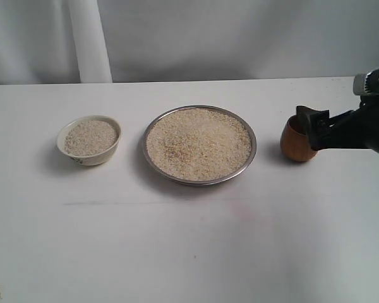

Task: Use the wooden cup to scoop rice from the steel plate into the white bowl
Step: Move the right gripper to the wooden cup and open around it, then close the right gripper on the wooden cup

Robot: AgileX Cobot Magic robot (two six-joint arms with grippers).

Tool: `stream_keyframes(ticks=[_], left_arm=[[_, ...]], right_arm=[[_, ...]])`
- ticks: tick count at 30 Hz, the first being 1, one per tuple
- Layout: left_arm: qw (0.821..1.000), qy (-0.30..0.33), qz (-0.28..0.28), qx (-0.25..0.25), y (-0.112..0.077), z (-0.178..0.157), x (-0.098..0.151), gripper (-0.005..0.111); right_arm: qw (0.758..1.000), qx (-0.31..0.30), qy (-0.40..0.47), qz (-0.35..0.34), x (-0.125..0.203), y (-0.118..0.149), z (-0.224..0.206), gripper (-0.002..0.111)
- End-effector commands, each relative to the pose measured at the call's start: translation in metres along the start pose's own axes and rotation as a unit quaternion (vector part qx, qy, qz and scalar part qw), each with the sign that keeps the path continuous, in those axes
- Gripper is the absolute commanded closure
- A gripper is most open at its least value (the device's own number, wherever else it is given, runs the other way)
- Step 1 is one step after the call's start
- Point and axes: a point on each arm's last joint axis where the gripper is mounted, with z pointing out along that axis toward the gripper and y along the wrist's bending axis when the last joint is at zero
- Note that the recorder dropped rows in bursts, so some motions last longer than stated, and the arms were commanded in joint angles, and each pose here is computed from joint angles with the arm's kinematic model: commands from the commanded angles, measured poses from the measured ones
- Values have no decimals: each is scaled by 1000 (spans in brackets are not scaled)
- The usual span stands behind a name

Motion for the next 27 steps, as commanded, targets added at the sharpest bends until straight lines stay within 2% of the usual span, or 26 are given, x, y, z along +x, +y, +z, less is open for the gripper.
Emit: stream_keyframes(ticks=[1,12,21,27], left_arm=[[1000,-6,-2,4,-1,0,-2,107],[1000,-6,-2,4,-1,0,-2,107],[1000,-6,-2,4,-1,0,-2,107],[1000,-6,-2,4,-1,0,-2,107]], right_arm=[[999,33,4,7,24,-4,22,3],[1000,28,-9,-1,87,3,66,3],[1000,27,11,2,109,2,98,3],[999,42,1,8,106,-3,112,3]])
